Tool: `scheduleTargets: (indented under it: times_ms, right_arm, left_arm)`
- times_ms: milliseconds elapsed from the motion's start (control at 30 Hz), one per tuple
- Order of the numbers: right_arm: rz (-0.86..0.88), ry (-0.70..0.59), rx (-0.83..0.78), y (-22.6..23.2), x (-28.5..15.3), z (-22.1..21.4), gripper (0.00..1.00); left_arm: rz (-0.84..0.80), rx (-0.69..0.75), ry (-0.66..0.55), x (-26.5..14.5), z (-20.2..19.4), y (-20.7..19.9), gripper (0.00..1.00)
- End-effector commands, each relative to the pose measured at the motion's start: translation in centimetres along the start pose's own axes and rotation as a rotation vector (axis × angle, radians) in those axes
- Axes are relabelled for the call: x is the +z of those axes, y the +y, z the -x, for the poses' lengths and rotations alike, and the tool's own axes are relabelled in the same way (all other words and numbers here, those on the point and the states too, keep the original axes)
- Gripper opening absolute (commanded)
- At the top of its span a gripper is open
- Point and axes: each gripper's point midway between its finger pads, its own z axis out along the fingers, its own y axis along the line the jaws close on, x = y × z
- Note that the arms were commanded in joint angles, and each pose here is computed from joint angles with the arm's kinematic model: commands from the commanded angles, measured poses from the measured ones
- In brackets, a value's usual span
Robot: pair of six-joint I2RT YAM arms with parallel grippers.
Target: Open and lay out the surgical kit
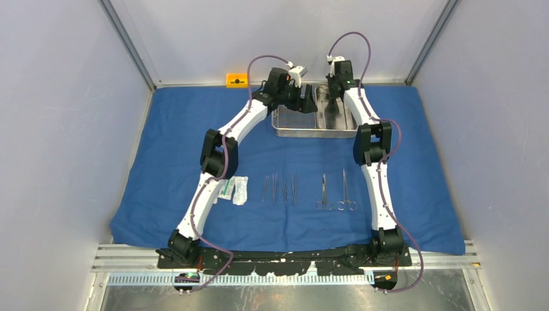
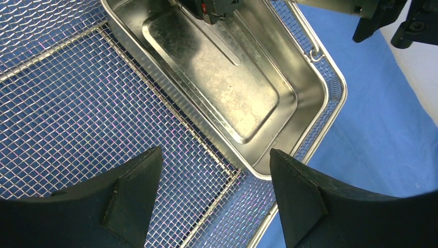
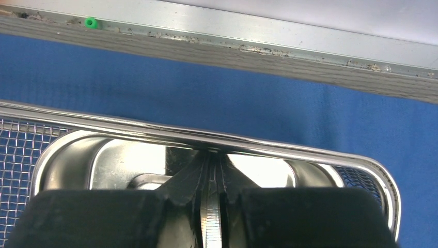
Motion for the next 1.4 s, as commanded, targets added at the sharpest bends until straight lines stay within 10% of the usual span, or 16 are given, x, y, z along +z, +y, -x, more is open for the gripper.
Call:
scheduleTargets:
  times_ms: [0,600,1367]
  right_arm:
    - [-0.019,-0.045,0.008,-0.3,-0.2,1.5,0.17]
    - [-0.011,0.009,0.013,-0.2,0.7,-0.9,0.08]
    - [0.007,-0.145,0.106,-1.9,-5.2,7.2,0.0]
  left_arm:
    - [-0.035,0.06,-0.07,-2.6,4.2,-2.6,0.78]
    - [-0.042,0.059,-0.07,-2.9,4.4,-2.9,0.78]
    - [-0.208,-0.092,-0.202,0.4,6.3,-6.1,0.64]
